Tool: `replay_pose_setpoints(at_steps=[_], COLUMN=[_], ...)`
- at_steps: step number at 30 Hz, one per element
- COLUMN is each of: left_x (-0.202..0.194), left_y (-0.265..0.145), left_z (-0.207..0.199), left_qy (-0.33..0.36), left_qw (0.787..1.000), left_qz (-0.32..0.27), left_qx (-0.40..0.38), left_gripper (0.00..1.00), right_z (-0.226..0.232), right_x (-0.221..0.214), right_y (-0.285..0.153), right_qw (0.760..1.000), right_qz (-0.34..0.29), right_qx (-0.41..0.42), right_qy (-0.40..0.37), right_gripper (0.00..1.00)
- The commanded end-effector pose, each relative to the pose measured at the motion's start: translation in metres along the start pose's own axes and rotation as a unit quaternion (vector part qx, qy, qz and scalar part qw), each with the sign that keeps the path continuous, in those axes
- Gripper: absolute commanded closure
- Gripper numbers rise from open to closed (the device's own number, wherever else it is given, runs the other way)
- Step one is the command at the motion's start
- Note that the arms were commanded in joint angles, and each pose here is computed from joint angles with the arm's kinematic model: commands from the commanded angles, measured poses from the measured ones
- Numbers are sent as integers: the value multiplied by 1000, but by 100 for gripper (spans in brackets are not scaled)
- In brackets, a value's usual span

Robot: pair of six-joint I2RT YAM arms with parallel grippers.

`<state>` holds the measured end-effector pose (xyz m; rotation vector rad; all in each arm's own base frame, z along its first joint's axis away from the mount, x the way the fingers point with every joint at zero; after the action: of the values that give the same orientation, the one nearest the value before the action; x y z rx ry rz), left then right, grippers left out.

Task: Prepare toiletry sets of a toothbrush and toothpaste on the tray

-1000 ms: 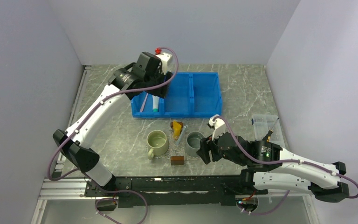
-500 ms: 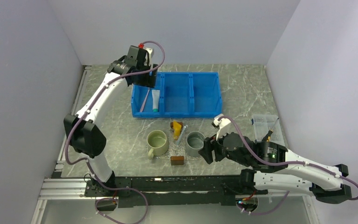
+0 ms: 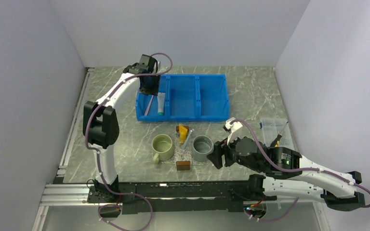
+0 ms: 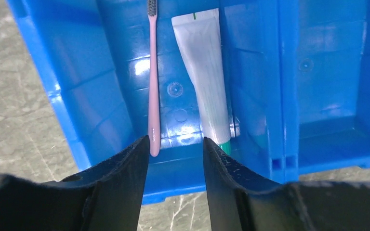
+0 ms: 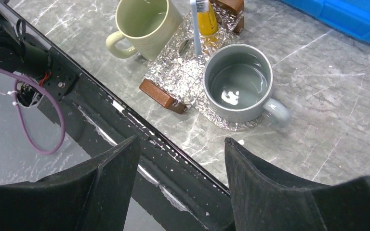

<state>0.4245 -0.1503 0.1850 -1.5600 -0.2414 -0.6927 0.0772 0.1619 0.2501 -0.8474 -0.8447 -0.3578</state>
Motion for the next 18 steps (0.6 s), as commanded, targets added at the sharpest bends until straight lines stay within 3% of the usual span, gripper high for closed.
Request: replay_pose_setpoints(at_steps=[1, 18], left_x=[5, -16], left_y=[20, 82], left_z=[2, 17], left_qy=[-9, -6], left_qw=[1000, 997], left_qz=[1, 62], left_qx=[9, 39], left_gripper=[52, 53], right_z=[-2, -6], right_x=[1, -4], right_y=[-4, -1], right_qw=[1000, 1000], right_qz=[-8, -7], right_qx=[-1, -7], right_qy=[11, 11], right_gripper=[34, 33])
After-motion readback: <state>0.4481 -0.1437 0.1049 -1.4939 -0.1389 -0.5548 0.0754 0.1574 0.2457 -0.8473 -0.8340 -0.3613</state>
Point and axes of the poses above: each gripper's point midway between its finger pads, its own y axis out along the fingers, its own z axis along the line the jaws close on, x = y × z, the point moved 5 cm from there along -y, back along the fingers, and after that the axes turned 7 degrees about y, right-handed, at the moved point
